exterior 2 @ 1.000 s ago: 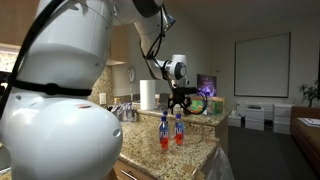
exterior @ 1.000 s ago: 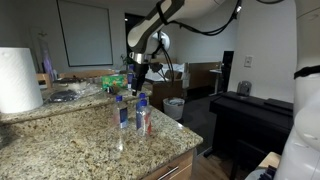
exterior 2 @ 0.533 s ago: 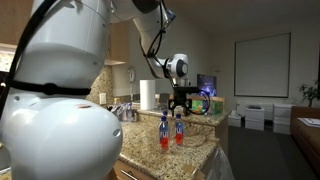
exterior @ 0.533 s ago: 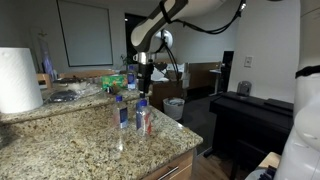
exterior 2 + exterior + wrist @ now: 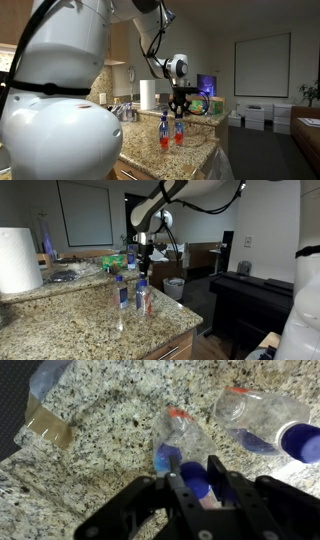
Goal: Put the bottles on the counter in the plastic on the side of the counter
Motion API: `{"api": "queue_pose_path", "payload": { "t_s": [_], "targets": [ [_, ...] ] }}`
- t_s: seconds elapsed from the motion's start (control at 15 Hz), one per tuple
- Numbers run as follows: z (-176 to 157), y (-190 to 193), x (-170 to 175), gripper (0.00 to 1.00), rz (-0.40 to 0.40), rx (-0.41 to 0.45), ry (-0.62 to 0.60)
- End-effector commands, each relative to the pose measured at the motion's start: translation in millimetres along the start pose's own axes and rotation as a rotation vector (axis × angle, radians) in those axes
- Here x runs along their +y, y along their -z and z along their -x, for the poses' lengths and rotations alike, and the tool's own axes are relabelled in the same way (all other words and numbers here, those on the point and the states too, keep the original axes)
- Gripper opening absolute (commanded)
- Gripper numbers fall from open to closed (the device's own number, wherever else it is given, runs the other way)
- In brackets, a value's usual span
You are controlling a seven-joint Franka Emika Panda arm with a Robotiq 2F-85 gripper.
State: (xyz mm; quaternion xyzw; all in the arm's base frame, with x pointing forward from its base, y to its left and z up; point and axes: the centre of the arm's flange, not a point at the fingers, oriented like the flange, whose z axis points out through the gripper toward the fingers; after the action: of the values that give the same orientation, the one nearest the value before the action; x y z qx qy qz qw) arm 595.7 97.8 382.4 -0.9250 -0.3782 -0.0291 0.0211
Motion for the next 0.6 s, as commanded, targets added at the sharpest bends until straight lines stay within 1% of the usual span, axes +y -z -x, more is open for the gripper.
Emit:
{"api": "queue_pose_path", "payload": {
  "t_s": [0.0, 0.27, 0.33, 0.4, 0.53],
  "targets": [
    [9.3, 1.5, -2.8, 0.08, -0.015, 0.01, 0.026],
    [8.5, 0.6, -2.8, 0.08, -0.01, 0.009, 0.022],
    [8.3, 0.4, -2.8, 0.57, -0.01, 0.009, 0.021],
    [8.0, 0.1, -3.0, 0.58, -0.012, 0.01, 0.021],
    [7.0, -1.2, -3.7, 0.7, -0.014, 0.012, 0.021]
  ]
}}
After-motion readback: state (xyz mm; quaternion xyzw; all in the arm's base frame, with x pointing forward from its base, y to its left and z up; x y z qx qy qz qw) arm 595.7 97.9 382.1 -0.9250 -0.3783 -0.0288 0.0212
